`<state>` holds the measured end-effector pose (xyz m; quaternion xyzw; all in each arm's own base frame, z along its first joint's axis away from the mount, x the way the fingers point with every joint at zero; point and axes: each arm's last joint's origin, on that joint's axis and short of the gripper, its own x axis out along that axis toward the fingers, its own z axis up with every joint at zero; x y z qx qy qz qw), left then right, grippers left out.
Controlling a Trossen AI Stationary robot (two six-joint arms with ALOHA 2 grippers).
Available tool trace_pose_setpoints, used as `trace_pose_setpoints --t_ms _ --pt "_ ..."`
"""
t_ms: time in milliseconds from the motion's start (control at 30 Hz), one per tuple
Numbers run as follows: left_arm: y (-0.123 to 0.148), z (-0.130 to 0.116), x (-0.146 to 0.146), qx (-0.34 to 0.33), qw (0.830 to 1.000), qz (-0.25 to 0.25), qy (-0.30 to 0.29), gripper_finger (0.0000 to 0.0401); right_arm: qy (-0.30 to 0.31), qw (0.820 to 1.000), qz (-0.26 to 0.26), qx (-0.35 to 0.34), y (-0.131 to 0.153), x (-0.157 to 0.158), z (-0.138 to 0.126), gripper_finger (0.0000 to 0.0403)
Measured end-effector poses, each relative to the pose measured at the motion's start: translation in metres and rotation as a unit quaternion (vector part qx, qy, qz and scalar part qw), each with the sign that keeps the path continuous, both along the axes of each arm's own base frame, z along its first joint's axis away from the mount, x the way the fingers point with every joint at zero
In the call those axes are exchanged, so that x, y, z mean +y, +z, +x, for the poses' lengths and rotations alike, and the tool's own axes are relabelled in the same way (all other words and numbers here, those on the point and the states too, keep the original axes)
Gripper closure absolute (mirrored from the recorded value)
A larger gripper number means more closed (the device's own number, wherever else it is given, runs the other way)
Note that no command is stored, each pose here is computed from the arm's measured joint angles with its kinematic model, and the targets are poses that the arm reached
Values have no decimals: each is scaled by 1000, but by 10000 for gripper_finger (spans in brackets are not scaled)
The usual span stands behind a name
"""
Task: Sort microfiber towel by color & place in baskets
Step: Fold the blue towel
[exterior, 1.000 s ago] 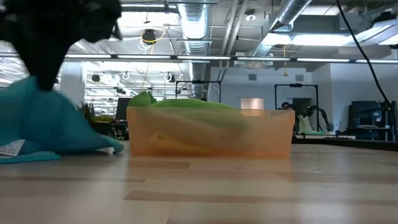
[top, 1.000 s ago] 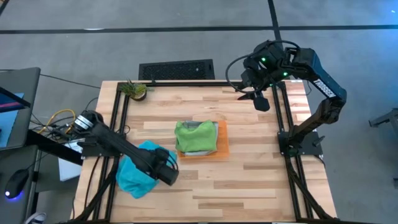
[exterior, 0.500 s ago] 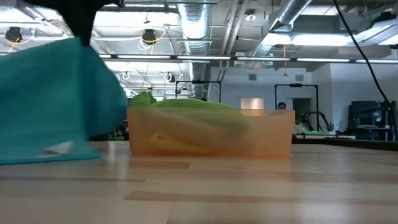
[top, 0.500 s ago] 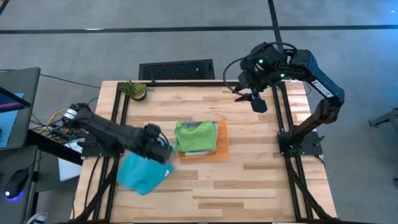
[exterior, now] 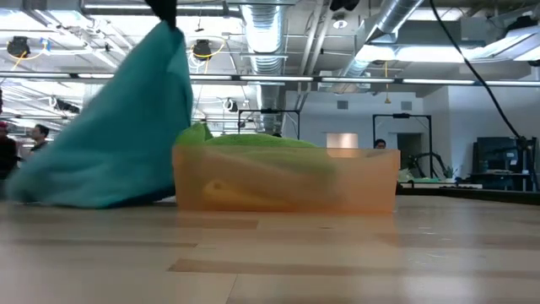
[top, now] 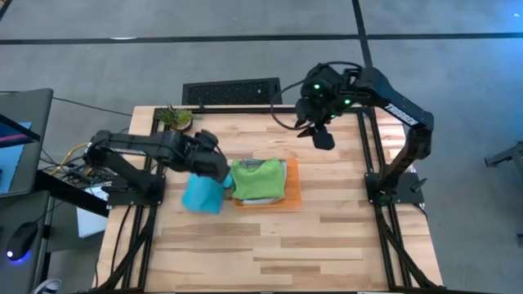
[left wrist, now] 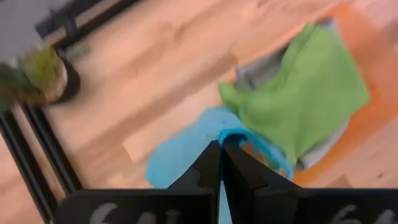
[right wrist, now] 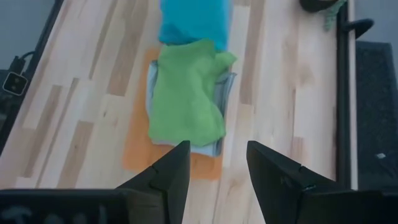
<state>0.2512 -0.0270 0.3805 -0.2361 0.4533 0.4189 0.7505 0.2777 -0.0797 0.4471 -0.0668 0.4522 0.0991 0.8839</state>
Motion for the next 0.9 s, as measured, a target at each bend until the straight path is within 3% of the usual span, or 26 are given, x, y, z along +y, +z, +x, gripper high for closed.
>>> trace_pose_setpoints --t_ms 133,367,567,767,900 --pt "20 -1 17 -16 1000 23 -15 401 0 1000 3 8 -7 -3 10 221" --pt "34 -3 46 -7 999 42 -28 401 17 997 -31 -71 -8 -8 40 221" --pt "49 -8 62 -12 997 63 -37 401 53 988 -55 -134 -7 5 64 221" --pt "72 -19 85 -32 994 98 -21 401 20 988 -100 -114 -2 4 53 221" --pt "72 -19 105 -23 994 105 -15 401 -7 987 -110 -119 7 2 40 221"
